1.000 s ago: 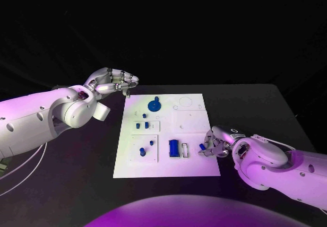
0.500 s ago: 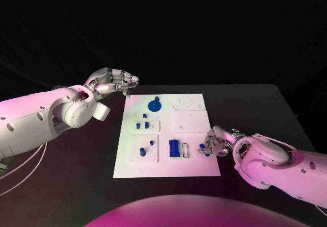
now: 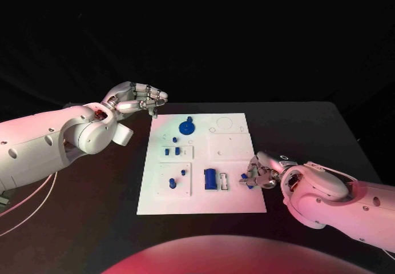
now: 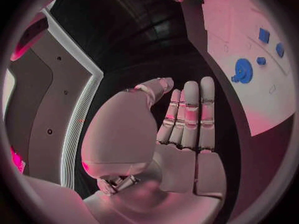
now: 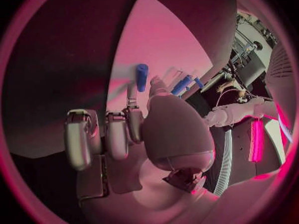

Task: Assemble the parts on the task board

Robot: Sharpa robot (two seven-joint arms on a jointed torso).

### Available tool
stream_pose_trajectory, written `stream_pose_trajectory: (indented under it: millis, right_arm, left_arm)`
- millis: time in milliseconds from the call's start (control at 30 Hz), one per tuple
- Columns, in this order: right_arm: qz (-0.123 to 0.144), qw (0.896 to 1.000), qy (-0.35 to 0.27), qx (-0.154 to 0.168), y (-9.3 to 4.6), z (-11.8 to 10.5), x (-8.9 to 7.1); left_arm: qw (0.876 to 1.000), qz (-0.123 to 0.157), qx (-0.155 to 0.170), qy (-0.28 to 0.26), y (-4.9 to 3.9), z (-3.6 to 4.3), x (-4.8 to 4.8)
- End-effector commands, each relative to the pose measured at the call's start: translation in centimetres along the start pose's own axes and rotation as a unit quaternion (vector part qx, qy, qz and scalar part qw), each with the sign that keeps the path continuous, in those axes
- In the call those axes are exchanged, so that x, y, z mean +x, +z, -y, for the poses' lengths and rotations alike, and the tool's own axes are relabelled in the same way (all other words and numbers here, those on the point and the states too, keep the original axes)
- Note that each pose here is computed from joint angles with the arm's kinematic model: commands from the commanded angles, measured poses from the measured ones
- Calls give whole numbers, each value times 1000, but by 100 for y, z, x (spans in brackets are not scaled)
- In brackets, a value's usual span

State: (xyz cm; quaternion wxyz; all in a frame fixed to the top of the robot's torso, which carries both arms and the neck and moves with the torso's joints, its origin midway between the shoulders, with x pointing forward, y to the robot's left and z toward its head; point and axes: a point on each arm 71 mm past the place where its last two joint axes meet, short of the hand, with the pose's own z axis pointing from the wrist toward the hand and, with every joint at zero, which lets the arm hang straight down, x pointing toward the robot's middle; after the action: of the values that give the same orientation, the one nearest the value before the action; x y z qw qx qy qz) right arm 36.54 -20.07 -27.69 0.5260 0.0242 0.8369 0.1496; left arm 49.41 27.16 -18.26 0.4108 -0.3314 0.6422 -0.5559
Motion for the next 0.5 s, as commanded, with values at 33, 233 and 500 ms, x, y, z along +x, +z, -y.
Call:
stream_pose_trajectory:
  millis: [33,233,500]
  right_arm:
    - [-6,1000,-19,12,-1,46,42]
    - [-9,1000,-13,12,-3,53,45]
    - [-20,1000,-13,12,-11,51,57]
  left_arm:
    - [1000,-5,4,-2,5,12,17]
    - [1000,-5,3,-2,6,11,17]
    - [1000,-5,3,-2,7,11,17]
